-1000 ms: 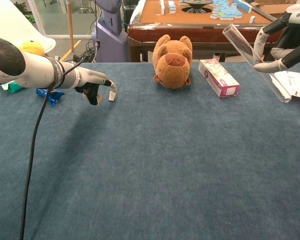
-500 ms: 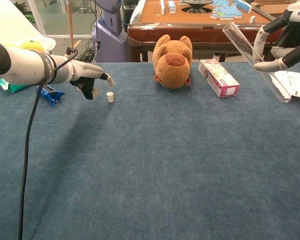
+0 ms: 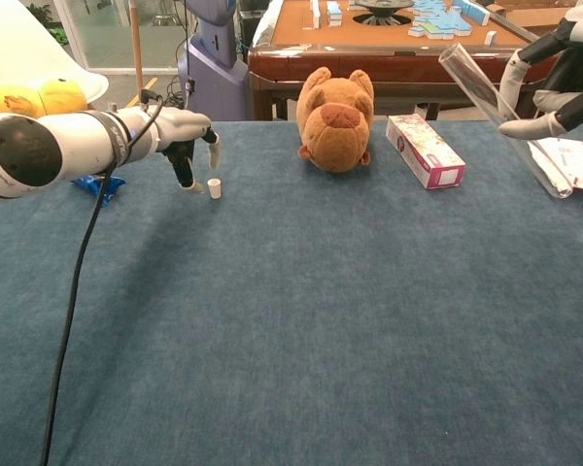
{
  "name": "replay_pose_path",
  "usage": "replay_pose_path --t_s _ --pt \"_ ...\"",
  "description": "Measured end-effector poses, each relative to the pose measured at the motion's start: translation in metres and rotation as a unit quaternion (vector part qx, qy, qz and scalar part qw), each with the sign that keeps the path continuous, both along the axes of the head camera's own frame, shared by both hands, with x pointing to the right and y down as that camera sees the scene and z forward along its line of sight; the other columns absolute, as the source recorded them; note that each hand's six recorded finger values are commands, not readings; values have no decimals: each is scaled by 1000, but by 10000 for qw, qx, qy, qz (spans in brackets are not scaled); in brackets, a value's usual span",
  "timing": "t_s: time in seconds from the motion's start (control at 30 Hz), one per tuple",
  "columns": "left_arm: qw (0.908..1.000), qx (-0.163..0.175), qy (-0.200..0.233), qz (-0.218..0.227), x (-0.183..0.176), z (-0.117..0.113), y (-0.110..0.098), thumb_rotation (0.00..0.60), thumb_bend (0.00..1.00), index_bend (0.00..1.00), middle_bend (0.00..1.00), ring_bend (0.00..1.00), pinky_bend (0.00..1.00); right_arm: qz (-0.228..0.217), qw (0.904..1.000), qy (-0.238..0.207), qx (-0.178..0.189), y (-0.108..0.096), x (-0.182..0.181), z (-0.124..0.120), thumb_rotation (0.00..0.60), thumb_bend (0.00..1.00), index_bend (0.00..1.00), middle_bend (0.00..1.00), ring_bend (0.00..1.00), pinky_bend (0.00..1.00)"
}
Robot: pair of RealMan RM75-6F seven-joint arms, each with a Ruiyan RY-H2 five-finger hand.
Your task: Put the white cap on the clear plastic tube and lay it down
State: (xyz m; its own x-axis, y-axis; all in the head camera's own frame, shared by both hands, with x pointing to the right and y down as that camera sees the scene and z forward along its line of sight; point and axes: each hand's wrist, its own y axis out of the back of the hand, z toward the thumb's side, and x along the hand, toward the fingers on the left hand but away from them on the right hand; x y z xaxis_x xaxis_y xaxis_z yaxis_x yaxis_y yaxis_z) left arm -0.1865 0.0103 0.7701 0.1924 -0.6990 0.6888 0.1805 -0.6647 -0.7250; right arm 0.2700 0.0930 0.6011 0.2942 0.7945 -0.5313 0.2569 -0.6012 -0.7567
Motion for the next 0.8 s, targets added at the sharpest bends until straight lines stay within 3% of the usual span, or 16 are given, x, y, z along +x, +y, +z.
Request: replay_pose_path --t_s 0.8 --pt "9996 -127 -123 -215 8 20 -5 600 253 421 1000 1000 1000 82 10000 33 -9 -1 6 1 600 529 687 944 1000 1000"
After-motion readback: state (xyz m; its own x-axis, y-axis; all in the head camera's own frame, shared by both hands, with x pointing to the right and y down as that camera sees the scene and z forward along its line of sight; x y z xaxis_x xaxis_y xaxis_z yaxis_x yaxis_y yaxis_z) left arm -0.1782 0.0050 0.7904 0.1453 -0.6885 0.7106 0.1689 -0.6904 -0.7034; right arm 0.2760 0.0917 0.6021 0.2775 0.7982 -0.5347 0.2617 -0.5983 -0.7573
